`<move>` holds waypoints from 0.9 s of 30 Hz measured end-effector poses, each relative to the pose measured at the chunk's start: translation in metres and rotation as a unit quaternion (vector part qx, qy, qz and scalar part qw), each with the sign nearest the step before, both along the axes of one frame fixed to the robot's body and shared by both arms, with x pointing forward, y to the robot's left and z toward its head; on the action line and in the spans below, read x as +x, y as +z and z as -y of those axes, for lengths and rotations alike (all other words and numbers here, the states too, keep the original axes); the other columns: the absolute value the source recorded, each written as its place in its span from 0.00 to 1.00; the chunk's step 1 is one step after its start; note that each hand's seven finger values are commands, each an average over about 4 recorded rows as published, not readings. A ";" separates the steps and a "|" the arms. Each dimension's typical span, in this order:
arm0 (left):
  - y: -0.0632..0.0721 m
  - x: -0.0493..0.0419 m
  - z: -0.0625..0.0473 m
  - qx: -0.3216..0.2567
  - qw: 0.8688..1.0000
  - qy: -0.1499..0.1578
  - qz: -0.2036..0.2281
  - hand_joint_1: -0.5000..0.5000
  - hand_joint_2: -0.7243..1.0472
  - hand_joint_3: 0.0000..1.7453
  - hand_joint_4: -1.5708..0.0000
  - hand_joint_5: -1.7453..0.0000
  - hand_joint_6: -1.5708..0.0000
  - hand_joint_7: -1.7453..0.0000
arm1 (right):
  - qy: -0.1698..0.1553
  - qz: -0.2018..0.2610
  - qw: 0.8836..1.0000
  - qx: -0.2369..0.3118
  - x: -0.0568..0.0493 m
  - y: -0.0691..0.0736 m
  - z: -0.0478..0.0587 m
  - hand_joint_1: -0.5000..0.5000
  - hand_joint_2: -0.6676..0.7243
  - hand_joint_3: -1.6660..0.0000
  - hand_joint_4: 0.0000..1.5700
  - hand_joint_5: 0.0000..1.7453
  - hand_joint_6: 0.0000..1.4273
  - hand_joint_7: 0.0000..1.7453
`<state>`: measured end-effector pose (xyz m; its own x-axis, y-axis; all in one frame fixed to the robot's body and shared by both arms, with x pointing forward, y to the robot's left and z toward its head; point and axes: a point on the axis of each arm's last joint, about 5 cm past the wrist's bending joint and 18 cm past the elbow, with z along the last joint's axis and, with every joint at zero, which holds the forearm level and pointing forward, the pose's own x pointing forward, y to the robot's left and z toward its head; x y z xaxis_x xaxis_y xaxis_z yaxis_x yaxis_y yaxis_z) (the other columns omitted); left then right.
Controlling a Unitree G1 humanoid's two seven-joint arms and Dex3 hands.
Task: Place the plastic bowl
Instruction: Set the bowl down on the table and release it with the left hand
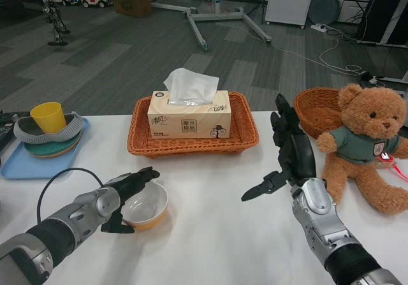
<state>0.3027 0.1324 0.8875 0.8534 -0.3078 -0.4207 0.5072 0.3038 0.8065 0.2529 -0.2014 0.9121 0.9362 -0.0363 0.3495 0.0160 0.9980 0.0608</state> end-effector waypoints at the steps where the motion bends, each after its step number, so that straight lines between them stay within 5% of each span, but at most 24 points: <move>1: 0.001 0.0002 0.001 0.006 1.000 -0.002 -0.001 0.02 1.00 1.00 1.00 0.41 1.00 0.93 | 0.000 0.000 1.000 0.000 0.000 0.000 0.000 0.04 0.73 0.95 0.00 0.00 0.00 0.00; 6: 0.008 0.0014 0.005 0.035 0.999 -0.007 -0.013 0.02 1.00 0.97 1.00 0.40 1.00 1.00 | 0.000 0.000 1.000 0.000 0.000 0.000 0.000 0.03 0.73 0.95 0.00 0.00 0.00 0.00; 10: 0.011 0.0011 0.006 0.041 0.999 -0.010 -0.013 0.02 1.00 0.76 1.00 0.41 1.00 1.00 | 0.000 0.000 1.000 0.000 0.000 0.000 0.000 0.04 0.73 0.95 0.00 0.00 0.00 0.00; 20: 0.024 -0.0037 0.009 0.043 0.999 -0.032 0.008 0.02 1.00 0.47 1.00 0.40 1.00 1.00 | 0.001 0.001 1.000 0.001 0.000 0.000 0.000 0.04 0.73 0.95 0.00 0.00 0.00 0.00; 24: 0.034 -0.0048 0.008 0.021 0.999 -0.031 0.023 0.01 1.00 0.01 1.00 0.41 1.00 1.00 | 0.001 0.001 1.000 0.003 0.000 0.000 0.000 0.04 0.73 0.95 0.00 0.00 0.00 0.00; 27: 0.039 -0.0064 0.005 0.012 0.999 -0.028 0.031 0.00 1.00 0.00 1.00 0.41 1.00 1.00 | 0.001 0.001 1.000 0.003 0.000 0.000 -0.001 0.04 0.73 0.95 0.00 0.00 0.00 0.00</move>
<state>0.2963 0.1275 0.9260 0.8599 -0.3464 -0.3749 0.4713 0.2567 0.8438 0.2531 -0.2009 0.9121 0.9355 -0.0364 0.3515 0.0140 0.9977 0.0661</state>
